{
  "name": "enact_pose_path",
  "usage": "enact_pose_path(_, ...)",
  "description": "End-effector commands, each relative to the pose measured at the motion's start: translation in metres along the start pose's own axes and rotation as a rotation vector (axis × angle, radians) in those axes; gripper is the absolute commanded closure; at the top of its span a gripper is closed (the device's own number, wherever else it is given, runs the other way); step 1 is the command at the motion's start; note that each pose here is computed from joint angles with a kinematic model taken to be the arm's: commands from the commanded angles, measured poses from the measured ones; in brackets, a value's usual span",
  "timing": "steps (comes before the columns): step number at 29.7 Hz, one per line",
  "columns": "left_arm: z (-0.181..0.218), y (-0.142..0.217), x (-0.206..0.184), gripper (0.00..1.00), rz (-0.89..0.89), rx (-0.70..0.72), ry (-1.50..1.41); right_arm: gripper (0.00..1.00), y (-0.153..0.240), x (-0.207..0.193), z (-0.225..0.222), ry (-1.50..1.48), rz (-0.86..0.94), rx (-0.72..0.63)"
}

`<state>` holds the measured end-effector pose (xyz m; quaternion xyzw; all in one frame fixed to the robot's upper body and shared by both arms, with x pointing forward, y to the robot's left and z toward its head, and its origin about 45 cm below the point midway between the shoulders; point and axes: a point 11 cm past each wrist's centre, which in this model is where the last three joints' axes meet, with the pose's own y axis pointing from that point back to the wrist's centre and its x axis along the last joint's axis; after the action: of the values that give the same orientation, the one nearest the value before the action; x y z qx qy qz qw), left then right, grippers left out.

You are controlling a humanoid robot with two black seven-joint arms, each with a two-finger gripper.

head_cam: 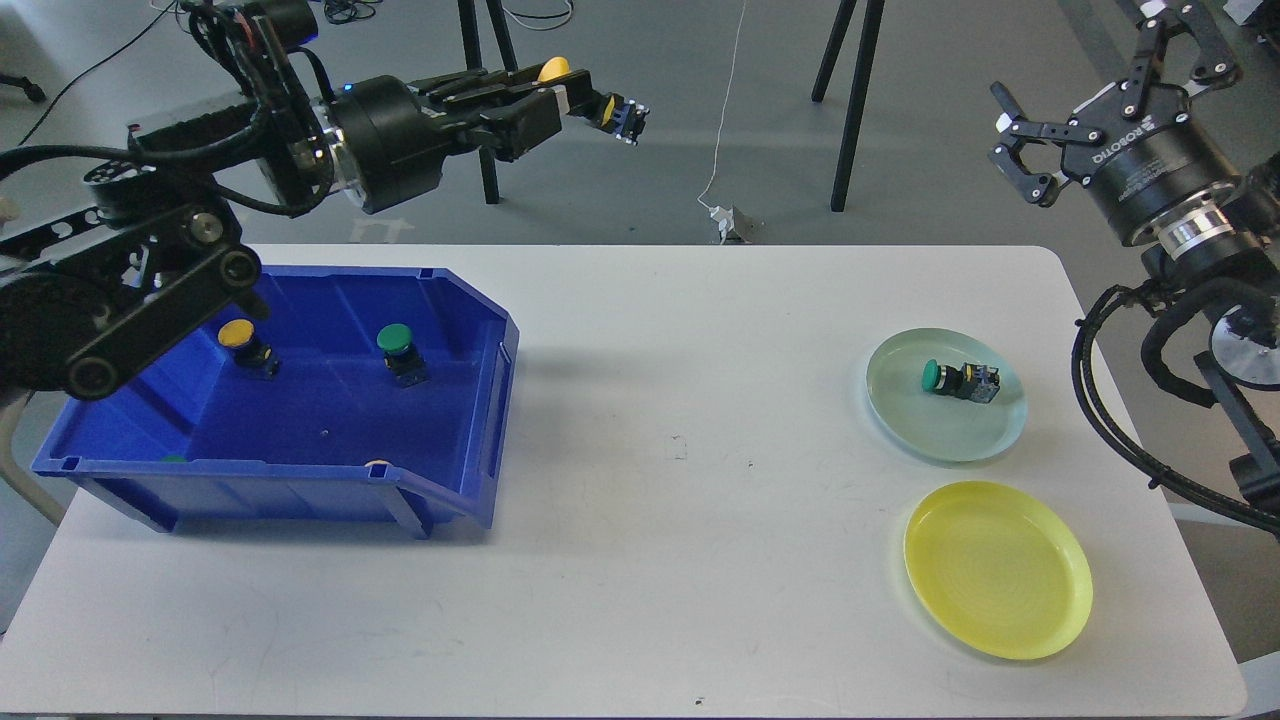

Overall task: Pass button and place on color plate
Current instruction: 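Hand the yellow button from the left gripper to the right gripper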

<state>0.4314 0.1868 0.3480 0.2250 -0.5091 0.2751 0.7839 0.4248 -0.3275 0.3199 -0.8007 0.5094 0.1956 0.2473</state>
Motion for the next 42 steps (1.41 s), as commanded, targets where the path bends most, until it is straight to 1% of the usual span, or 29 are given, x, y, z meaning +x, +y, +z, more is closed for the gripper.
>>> enact_pose_path(1,0.011,-0.017,-0.009,0.71,0.089,-0.037,0.024,0.01,0.005,-0.018,0.018,0.003,-0.04,-0.054)
enact_pose_path(4,0.026,-0.033,-0.018,0.72,0.16,-0.077,0.048,0.01,0.005,-0.035,0.044,-0.009,-0.083,-0.119)
enact_pose_path(7,0.033,-0.039,-0.03,0.72,0.16,-0.092,0.067,0.01,0.0,-0.044,0.061,-0.024,-0.097,-0.15)
enact_pose_path(11,0.042,-0.046,-0.036,0.73,0.155,-0.112,0.07,0.02,-0.011,-0.061,0.067,-0.011,-0.143,-0.159)
enact_pose_path(19,0.04,-0.046,-0.045,0.73,0.124,-0.105,0.003,0.05,-0.028,-0.096,0.09,-0.01,-0.236,-0.205)
enact_pose_path(27,0.04,-0.047,-0.046,0.73,0.121,-0.106,0.0,0.14,-0.031,-0.114,0.119,0.032,-0.286,-0.266)
enact_pose_path(31,0.041,-0.047,-0.046,0.73,0.118,-0.107,-0.017,0.24,-0.035,-0.121,0.121,0.026,-0.301,-0.263)
enact_pose_path(34,0.04,-0.046,-0.047,0.73,0.115,-0.107,-0.025,0.33,-0.038,-0.124,0.118,0.027,-0.311,-0.256)
enact_pose_path(39,0.041,-0.047,-0.049,0.73,0.11,-0.109,-0.025,0.57,-0.039,-0.125,0.116,0.028,-0.32,-0.249)
enact_pose_path(42,0.041,-0.047,-0.049,0.73,0.11,-0.109,-0.025,0.68,-0.039,-0.126,0.115,0.027,-0.32,-0.248)
